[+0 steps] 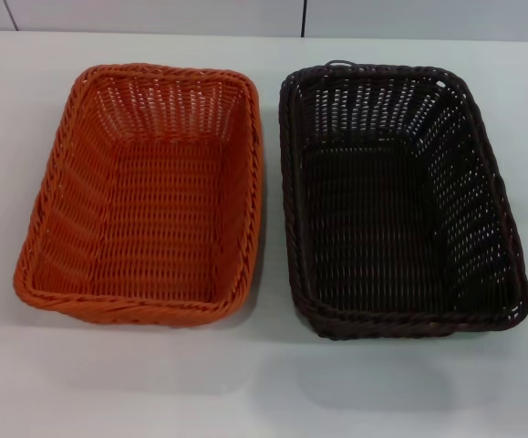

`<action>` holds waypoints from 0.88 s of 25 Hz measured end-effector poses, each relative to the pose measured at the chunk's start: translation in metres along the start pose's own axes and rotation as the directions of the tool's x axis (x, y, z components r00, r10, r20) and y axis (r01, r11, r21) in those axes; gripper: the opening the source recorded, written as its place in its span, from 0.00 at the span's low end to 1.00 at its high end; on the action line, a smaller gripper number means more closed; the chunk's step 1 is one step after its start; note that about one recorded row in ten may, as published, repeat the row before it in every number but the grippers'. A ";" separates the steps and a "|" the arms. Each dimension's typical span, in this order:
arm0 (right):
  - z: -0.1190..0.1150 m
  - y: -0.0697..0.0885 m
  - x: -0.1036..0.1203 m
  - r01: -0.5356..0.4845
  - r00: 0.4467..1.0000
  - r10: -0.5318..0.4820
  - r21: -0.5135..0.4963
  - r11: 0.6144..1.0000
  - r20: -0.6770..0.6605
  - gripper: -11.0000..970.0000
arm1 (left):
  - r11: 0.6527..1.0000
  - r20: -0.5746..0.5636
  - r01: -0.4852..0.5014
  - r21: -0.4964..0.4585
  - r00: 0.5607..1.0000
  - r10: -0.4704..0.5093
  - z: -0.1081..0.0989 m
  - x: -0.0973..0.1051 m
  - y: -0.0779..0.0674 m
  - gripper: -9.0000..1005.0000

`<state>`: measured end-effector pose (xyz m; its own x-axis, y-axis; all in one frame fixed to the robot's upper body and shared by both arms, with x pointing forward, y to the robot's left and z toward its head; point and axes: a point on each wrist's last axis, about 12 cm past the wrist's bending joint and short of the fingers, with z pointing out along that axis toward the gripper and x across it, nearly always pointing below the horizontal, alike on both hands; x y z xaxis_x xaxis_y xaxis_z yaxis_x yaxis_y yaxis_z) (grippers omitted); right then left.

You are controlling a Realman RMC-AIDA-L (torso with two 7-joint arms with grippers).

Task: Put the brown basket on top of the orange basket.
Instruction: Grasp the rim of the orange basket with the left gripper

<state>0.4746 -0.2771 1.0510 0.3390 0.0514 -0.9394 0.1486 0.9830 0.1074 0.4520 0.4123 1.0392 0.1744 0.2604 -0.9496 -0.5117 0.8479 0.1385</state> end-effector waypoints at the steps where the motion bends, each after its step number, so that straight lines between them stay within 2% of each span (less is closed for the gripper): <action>1: 0.000 0.000 0.000 0.001 1.000 -0.001 0.001 1.000 0.001 0.64 | 1.000 0.002 0.000 0.001 1.000 0.000 0.000 0.000 0.000 0.83; 8: -0.001 0.002 0.001 0.004 1.000 -0.004 -0.017 1.000 -0.002 0.64 | 1.000 0.004 -0.010 0.014 1.000 0.010 -0.001 0.000 -0.002 0.83; 10: -0.001 0.002 0.001 0.005 1.000 -0.005 -0.016 1.000 -0.002 0.64 | 0.999 0.009 -0.013 0.040 1.000 0.013 -0.002 -0.001 -0.006 0.83; 13: -0.002 0.001 0.001 0.006 1.000 -0.006 -0.012 1.000 -0.004 0.64 | 0.991 0.027 -0.031 0.130 0.999 0.027 -0.001 -0.003 -0.014 0.83; 14: -0.002 0.000 0.001 0.006 1.000 -0.006 -0.011 1.000 -0.004 0.64 | 0.982 0.032 -0.036 0.186 0.999 0.031 0.006 -0.005 -0.021 0.83; 16: -0.002 0.000 0.001 0.007 1.000 -0.007 -0.012 1.000 -0.004 0.64 | 0.982 0.032 -0.036 0.186 0.999 0.031 0.006 -0.005 -0.021 0.83; 19: -0.002 0.000 0.001 0.008 1.000 -0.008 -0.012 1.000 -0.005 0.64 | 0.969 -0.018 -0.021 0.248 0.999 0.026 0.029 -0.010 -0.031 0.83; 22: -0.003 0.000 0.001 0.009 1.000 -0.009 -0.013 1.000 -0.006 0.64 | 0.960 -0.071 -0.034 0.277 0.996 0.056 0.043 -0.019 -0.033 0.83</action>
<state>0.4725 -0.2765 1.0490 0.3317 0.0439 -0.9423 0.1391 0.9857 0.0949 0.5022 0.3992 1.0646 0.0852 0.2739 -0.9580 -0.2638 0.9334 0.2434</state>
